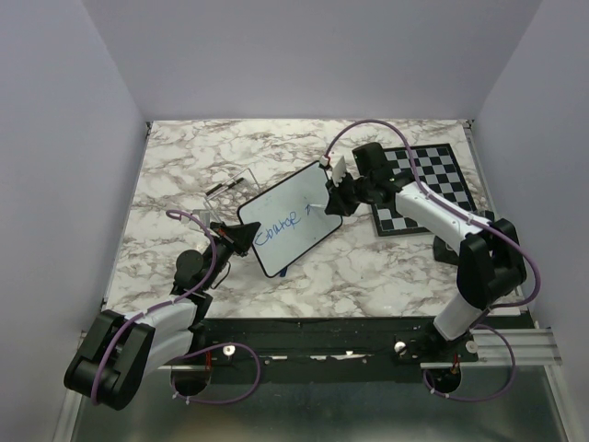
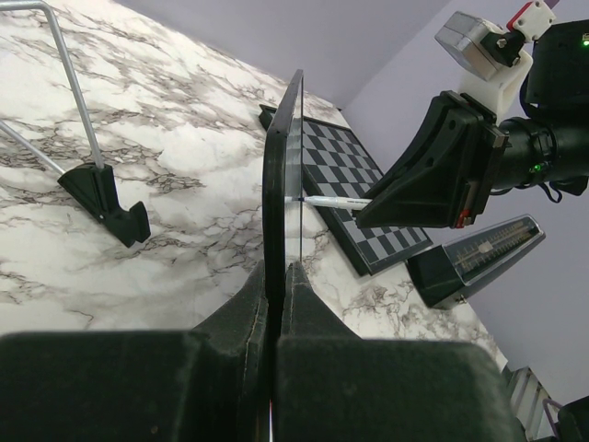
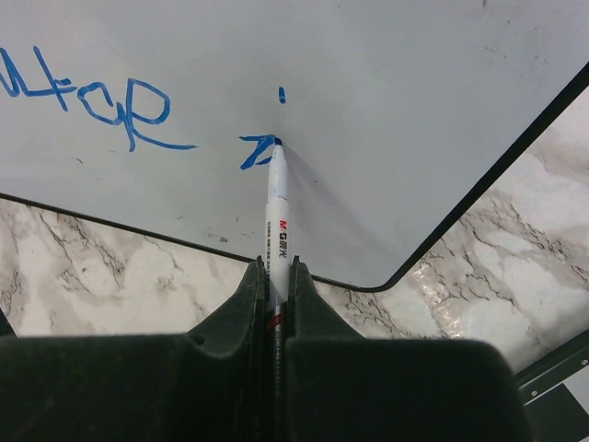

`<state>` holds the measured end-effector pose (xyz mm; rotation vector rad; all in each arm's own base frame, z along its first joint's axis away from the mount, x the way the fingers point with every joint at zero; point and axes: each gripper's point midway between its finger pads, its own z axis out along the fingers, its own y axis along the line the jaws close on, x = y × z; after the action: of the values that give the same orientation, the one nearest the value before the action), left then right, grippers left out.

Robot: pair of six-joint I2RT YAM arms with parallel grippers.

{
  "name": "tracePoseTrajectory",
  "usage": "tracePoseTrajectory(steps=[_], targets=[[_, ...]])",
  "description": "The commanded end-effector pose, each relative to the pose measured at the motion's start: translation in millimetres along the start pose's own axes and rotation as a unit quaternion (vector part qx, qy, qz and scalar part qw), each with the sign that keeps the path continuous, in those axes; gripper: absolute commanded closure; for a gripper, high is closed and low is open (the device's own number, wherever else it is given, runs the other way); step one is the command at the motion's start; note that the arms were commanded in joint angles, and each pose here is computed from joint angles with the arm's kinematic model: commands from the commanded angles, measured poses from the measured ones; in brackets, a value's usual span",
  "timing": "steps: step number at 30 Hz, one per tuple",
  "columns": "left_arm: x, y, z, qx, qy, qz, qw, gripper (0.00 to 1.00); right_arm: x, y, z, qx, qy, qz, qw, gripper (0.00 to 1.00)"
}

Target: Write a sentence on the whiteboard

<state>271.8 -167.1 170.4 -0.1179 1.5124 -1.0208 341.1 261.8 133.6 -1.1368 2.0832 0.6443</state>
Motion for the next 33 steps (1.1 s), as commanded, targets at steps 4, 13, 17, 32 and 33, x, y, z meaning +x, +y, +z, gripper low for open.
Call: tracePoseTrajectory(steps=[4, 13, 17, 32, 33], targets=[[9.1, -2.0, -4.4, 0.013, 0.017, 0.020, 1.000, 1.00, -13.0, -1.8, -6.7, 0.001, -0.018, -0.013, 1.000, 0.99], [9.1, -2.4, -4.8, 0.014, 0.017, 0.020, 1.000, 1.00, -15.5, -12.9, -7.3, 0.020, -0.019, -0.008, 1.000, 0.99], [9.1, -2.2, -5.1, 0.014, 0.016, 0.020, 1.000, 1.00, -16.2, -14.7, -8.6, 0.021, -0.020, -0.007, 1.000, 0.99], [8.4, -2.5, -5.0, 0.014, 0.014, 0.020, 1.000, 1.00, 15.6, 0.7, -0.5, -0.023, 0.017, -0.006, 1.000, 0.99], [8.7, -2.3, -5.1, 0.014, 0.014, 0.019, 1.000, 1.00, 21.3, 2.4, 0.1, -0.026, 0.024, -0.004, 0.999, 0.99]])
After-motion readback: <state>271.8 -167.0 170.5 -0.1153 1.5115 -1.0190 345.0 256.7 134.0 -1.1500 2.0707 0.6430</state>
